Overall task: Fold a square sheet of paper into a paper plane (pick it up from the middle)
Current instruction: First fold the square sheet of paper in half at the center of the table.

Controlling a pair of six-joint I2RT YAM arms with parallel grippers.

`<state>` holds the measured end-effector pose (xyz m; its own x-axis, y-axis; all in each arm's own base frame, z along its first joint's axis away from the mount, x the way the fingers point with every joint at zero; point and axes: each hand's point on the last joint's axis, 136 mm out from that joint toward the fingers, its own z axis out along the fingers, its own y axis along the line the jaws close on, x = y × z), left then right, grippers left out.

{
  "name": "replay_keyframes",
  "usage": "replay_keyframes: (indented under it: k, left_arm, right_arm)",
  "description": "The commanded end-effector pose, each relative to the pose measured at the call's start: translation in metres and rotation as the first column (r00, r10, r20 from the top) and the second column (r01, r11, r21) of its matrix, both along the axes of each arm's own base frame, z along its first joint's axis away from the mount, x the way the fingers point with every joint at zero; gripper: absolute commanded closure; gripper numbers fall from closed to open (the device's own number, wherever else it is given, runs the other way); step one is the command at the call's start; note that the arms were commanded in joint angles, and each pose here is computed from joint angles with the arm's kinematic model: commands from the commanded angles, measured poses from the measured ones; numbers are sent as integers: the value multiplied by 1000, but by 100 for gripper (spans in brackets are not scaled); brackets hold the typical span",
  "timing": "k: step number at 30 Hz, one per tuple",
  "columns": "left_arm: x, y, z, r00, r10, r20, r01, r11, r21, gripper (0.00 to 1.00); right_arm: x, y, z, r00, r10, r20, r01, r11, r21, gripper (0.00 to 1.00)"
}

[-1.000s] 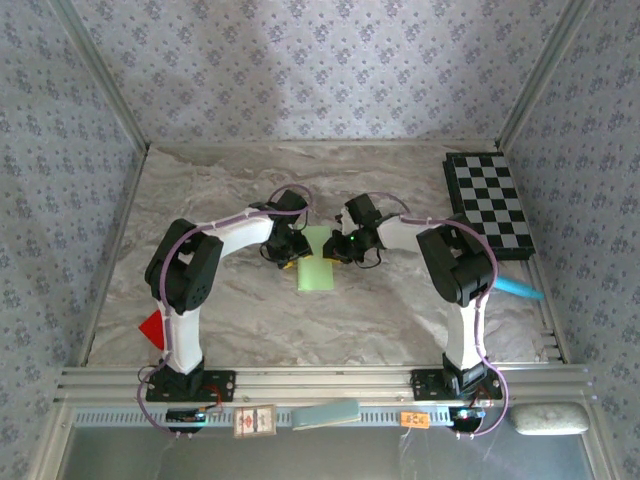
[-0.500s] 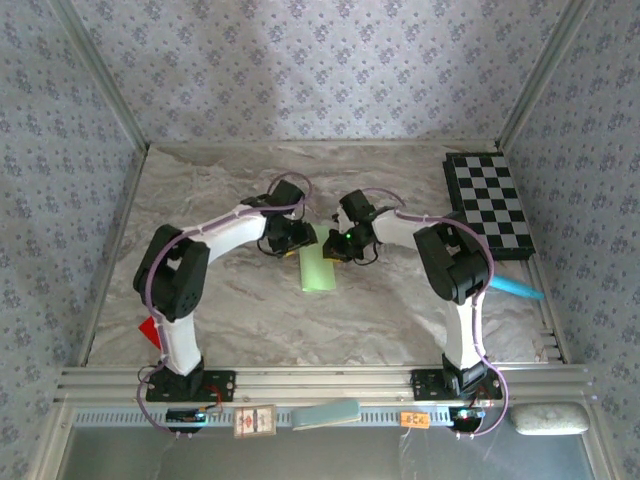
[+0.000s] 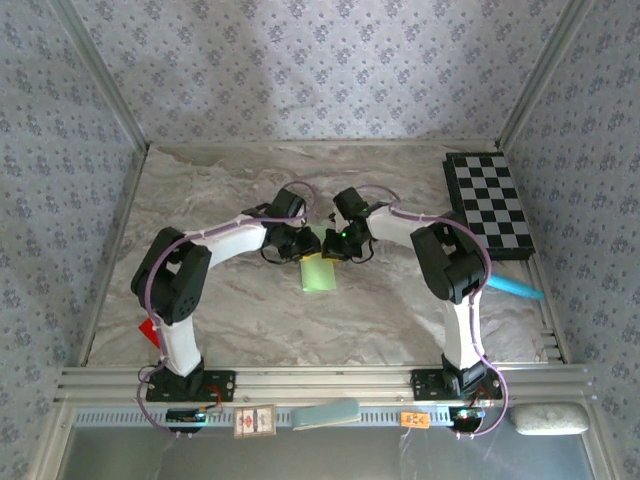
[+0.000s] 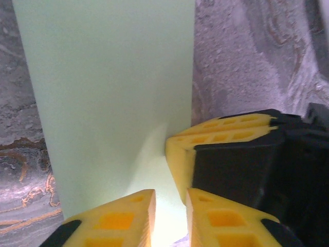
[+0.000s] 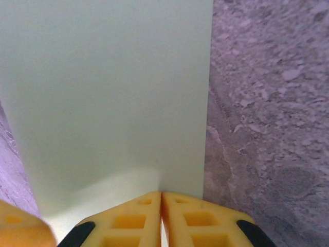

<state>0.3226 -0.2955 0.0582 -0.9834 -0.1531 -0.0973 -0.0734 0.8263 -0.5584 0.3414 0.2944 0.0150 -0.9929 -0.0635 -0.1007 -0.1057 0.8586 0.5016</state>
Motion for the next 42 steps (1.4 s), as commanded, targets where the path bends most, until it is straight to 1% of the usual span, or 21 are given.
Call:
replay_keyframes:
  k: [1, 7, 12, 17, 25, 30, 34, 37, 39, 42]
  left_arm:
    - [-8, -4, -13, 999, -38, -28, 38, 999, -9, 81]
    - [-7, -5, -24, 998, -43, -46, 43, 999, -3, 83]
    - [-4, 3, -30, 999, -49, -18, 50, 998, 44, 83]
    - [-7, 9, -41, 998, -54, -38, 56, 996, 65, 84]
    - [-12, 32, -63, 998, -36, -50, 41, 995, 92, 86]
    - [-17, 60, -66, 998, 3, -64, 4, 995, 104, 87]
    - [-17, 68, -49, 999, 12, -33, -10, 998, 61, 87]
    - [-11, 54, -27, 1000, -4, 12, 4, 1000, -30, 87]
    - [-5, 42, -9, 998, -7, 54, 12, 995, -100, 87]
    - [5, 29, 11, 994, 1, 106, 18, 985, -171, 86]
  right_arm:
    - [-32, -55, -71, 991, -50, -125, 11, 955, -298, 87]
    - [-32, -56, -71, 991, -47, -125, 7, 952, -305, 87]
    - [-32, -58, -71, 992, -42, -121, 1, 948, -317, 87]
    - [-33, -60, -74, 991, -37, -125, -6, 945, -327, 87]
    - [-33, -65, -77, 991, -29, -127, -18, 935, -353, 86]
    - [-33, -70, -77, 992, -25, -122, -23, 925, -379, 86]
    - [-32, -71, -77, 993, -16, -115, -30, 922, -386, 86]
    - [-30, -70, -74, 994, -9, -105, -33, 922, -386, 86]
    - [-34, -72, -74, 992, -6, -125, -44, 918, -394, 86]
    - [-33, -72, -72, 992, -3, -123, -46, 919, -393, 86]
